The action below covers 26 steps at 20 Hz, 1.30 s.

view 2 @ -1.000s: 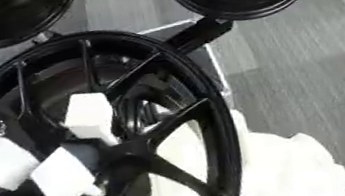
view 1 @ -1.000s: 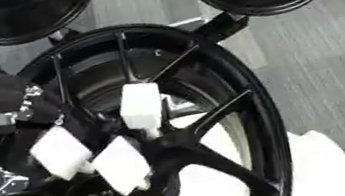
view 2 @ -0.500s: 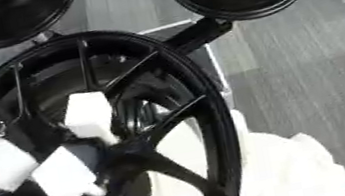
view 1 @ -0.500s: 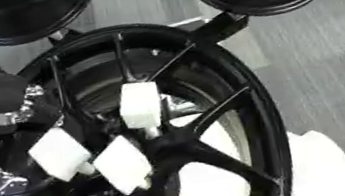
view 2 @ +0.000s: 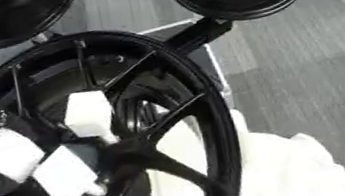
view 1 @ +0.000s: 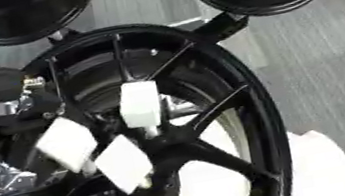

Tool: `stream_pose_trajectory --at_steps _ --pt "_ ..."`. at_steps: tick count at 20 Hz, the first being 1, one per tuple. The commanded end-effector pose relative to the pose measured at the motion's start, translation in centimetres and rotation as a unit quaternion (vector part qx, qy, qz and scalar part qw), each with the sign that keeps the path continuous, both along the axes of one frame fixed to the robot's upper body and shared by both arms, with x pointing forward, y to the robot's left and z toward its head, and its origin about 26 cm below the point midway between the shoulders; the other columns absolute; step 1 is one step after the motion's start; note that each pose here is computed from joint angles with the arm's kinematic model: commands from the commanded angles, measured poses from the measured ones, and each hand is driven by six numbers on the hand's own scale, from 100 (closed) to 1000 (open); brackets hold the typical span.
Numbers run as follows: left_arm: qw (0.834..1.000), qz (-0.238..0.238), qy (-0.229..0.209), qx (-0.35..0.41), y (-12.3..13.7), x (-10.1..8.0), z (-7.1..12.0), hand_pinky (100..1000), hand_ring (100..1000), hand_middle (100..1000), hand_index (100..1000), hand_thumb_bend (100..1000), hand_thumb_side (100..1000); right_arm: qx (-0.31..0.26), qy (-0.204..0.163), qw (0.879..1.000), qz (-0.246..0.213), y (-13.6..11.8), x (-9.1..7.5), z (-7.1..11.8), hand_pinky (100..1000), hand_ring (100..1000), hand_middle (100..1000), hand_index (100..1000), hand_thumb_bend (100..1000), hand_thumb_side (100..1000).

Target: Pull the pin out of the wheel hub.

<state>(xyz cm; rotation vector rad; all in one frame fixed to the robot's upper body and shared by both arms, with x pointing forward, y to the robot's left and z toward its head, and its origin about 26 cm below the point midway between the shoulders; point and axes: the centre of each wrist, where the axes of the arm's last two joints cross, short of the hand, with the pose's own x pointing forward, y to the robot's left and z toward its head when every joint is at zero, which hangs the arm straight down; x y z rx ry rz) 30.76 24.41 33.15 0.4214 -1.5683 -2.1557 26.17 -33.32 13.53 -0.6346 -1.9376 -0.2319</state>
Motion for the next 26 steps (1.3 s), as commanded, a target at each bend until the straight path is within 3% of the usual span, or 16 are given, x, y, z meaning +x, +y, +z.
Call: stream_pose_trajectory --at_steps 1,10,18,22,26 --pt "0.999 0.021 -0.033 -0.036 0.4 -0.3 1.5 623 397 100 372 100 233 -0.009 -0.010 1.000 0.000 -0.1 -0.2 0.7 760 594 527 687 100 608" --pt "0.992 0.057 -0.065 -0.087 1.3 -0.4 2.6 609 371 100 279 100 243 -0.009 -0.009 1.000 -0.002 -0.2 -0.2 0.6 760 594 528 687 100 607" --pt "0.988 0.057 -0.101 -0.104 2.0 -1.1 4.4 603 361 100 263 100 234 -0.009 -0.008 1.000 -0.006 -0.4 -0.3 0.6 760 594 528 687 100 606" --pt "0.976 0.095 -0.125 -0.153 4.1 -0.7 6.1 603 357 100 268 100 247 -0.010 -0.007 1.000 -0.010 -0.5 -0.4 0.5 761 594 528 687 100 604" --pt "0.949 0.167 -0.141 -0.229 8.2 0.8 7.8 602 349 100 270 100 256 -0.011 -0.006 1.000 -0.015 -0.6 -0.5 0.4 761 594 528 687 100 603"
